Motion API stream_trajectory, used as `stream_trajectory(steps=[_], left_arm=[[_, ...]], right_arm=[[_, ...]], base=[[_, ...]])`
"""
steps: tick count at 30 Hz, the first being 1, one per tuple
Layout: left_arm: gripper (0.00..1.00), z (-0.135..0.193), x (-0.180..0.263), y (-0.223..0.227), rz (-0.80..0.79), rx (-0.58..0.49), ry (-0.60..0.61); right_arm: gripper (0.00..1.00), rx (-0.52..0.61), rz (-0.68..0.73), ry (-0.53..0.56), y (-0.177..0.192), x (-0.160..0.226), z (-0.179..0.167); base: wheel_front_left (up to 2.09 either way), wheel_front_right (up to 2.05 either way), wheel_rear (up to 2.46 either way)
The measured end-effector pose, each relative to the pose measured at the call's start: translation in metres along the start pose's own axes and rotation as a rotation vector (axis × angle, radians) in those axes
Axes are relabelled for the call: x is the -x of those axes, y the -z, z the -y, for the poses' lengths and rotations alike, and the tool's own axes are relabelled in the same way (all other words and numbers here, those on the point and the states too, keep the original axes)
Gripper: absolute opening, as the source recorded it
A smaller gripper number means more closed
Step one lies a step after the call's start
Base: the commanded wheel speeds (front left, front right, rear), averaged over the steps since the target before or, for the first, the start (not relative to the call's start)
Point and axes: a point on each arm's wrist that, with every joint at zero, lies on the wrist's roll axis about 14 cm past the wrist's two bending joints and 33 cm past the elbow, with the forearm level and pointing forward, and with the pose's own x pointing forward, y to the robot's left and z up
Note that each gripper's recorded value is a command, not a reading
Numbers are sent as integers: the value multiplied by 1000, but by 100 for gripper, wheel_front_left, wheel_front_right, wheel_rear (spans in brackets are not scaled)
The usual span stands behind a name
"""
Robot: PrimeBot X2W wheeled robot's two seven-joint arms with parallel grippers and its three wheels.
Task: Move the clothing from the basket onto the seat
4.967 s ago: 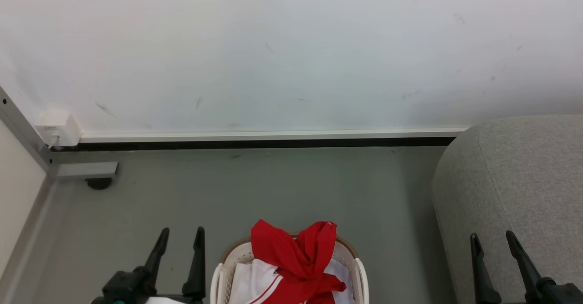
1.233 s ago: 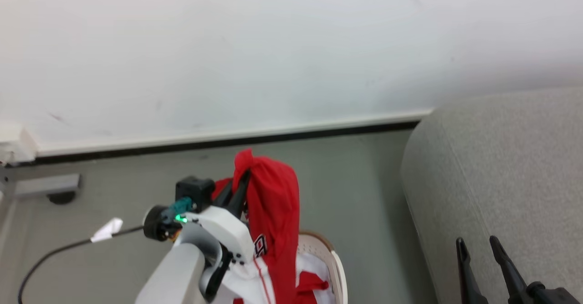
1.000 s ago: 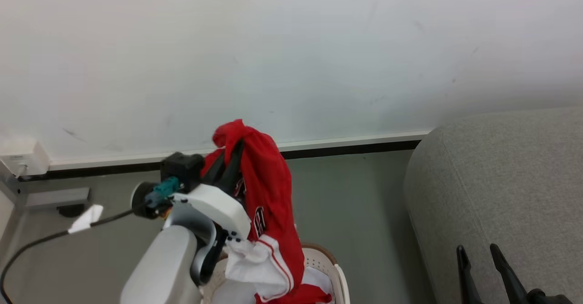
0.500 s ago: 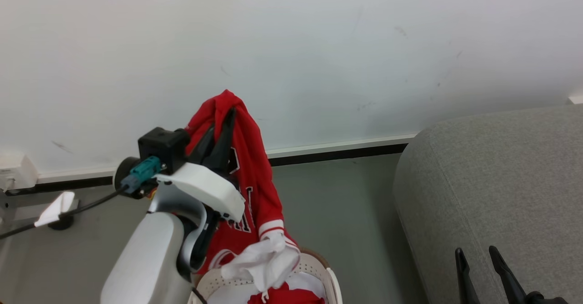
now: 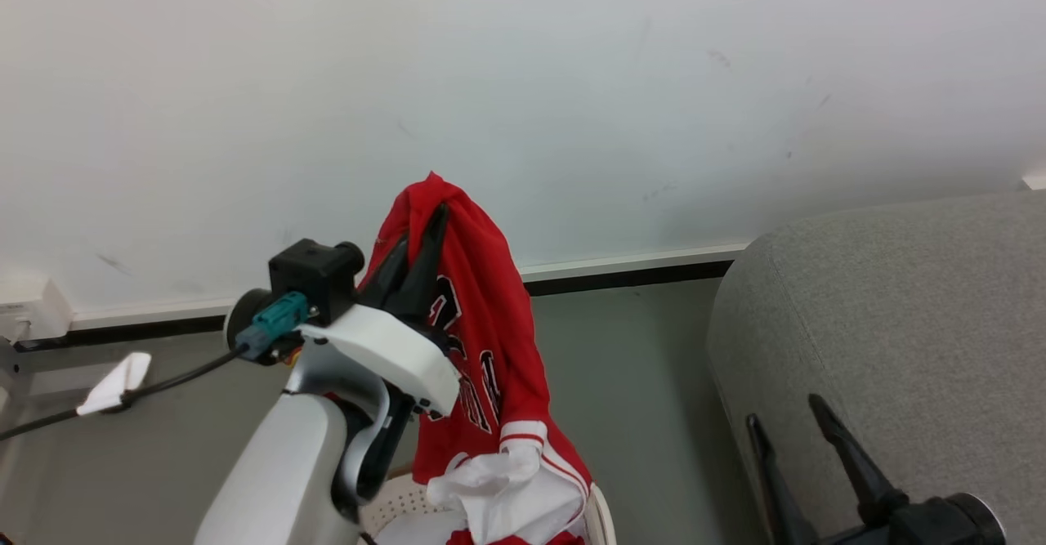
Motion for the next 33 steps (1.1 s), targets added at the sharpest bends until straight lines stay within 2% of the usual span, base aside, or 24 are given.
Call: stream_trajectory(steps=[9,16,21,23,30,33], left_arm=[[0,7,7,-1,-4,14,13],[0,14,13,-6,2,17,24],[0,21,17,-8,8,26,40],[0,29,18,-8,3,33,61],[0,53,23,-12,7,58,125],[0,58,23,-14,8,64,137]], right_arm=[[100,31,-15,-301,2,-24,-77],[100,81,-51,-464,11,-44,-121],[100,116,-84,-546,19,-57,-148],[100,163,-99,-578,24,-63,-155],[100,296,-170,-581,43,-83,-146],[100,251,-192,-613,48,-79,-158]], base=[[0,0,0],[0,0,0],[0,0,0],[0,0,0],[0,0,0],[0,0,0]])
